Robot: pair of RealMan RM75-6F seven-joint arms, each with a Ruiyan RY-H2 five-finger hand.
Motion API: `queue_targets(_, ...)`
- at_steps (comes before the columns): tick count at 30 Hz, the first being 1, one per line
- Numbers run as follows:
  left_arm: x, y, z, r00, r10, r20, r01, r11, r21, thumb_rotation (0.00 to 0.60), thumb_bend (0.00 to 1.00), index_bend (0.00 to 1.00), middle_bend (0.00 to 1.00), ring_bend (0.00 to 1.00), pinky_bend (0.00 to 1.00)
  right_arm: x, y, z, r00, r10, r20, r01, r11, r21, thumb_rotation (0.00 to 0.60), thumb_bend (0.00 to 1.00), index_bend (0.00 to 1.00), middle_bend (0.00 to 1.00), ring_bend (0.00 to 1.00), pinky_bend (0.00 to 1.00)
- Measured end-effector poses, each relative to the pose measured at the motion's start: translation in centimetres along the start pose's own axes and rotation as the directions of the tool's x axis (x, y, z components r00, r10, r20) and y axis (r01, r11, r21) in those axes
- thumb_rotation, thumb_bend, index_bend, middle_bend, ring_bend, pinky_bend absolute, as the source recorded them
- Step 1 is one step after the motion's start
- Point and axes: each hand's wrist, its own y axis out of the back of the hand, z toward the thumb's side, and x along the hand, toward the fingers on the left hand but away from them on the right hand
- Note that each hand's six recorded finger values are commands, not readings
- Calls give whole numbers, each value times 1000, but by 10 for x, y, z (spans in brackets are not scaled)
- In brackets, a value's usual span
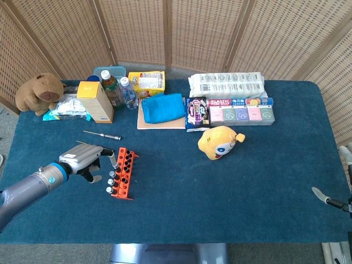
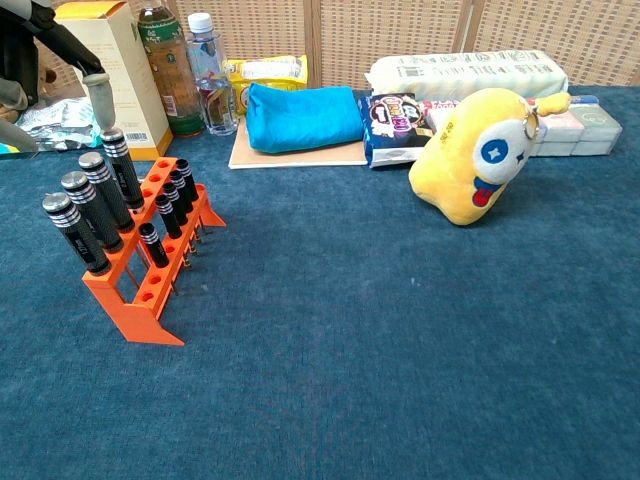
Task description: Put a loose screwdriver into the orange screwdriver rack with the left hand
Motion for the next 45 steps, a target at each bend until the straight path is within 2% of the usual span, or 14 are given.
queue_targets(14, -2, -2, -2, 1000, -23, -12, 23, 1000, -11, 600, 321, 346, 1000, 953, 1000, 0, 0, 0, 1000, 0, 0, 0, 1000, 2, 553, 0, 25, 4, 0, 19)
queue_targets(23, -7, 6, -3, 1000, 25, -7, -25, 1000, -16, 600, 322, 346, 999, 947, 1000, 0, 0, 1, 1000, 2, 0, -2, 1000, 1, 551, 0, 25, 4, 0, 19)
queue_targets(31, -3, 3, -3, 1000, 26, 7, -26, 1000, -17, 600, 321, 346, 998, 946, 1000, 0, 0, 1, 1000, 2, -2, -2, 1000, 3, 552, 0, 25, 4, 0, 19)
queue_targets(34, -5, 6, -1, 999, 47, 15, -47, 999, -18, 600, 322, 346, 964, 908, 992, 0, 0, 1, 1000, 1, -3, -1, 1000, 2, 550, 0, 24, 4, 0, 19)
queue_targets(37, -9, 8, -1, 997, 71, 21, -70, 997, -21, 600, 319, 292, 774, 716, 898, 0, 0, 1, 1000, 3, -6, -3, 1000, 0, 552, 0, 25, 4, 0, 19)
queue_targets(39, -13, 9, -1, 996, 89, 24, -88, 996, -21, 600, 296, 116, 502, 456, 733, 1, 0, 2, 1000, 4, -8, -4, 1000, 0, 553, 0, 24, 4, 0, 19)
queue_targets(41, -17, 9, -3, 994, 107, 24, -107, 994, -18, 600, 268, 14, 269, 238, 579, 1, -1, 3, 1000, 6, -12, -6, 1000, -2, 553, 0, 24, 4, 0, 19)
queue_targets(42, -21, 10, -5, 992, 124, 21, -124, 992, -14, 600, 252, 0, 155, 137, 504, 1, -1, 4, 1000, 7, -16, -7, 1000, -3, 554, 0, 25, 4, 0, 19)
queue_targets(45, -31, 12, -14, 982, 190, 11, -191, 982, 8, 600, 211, 0, 7, 7, 358, 3, -1, 7, 999, 15, -29, -15, 1000, -5, 552, 0, 25, 4, 0, 19)
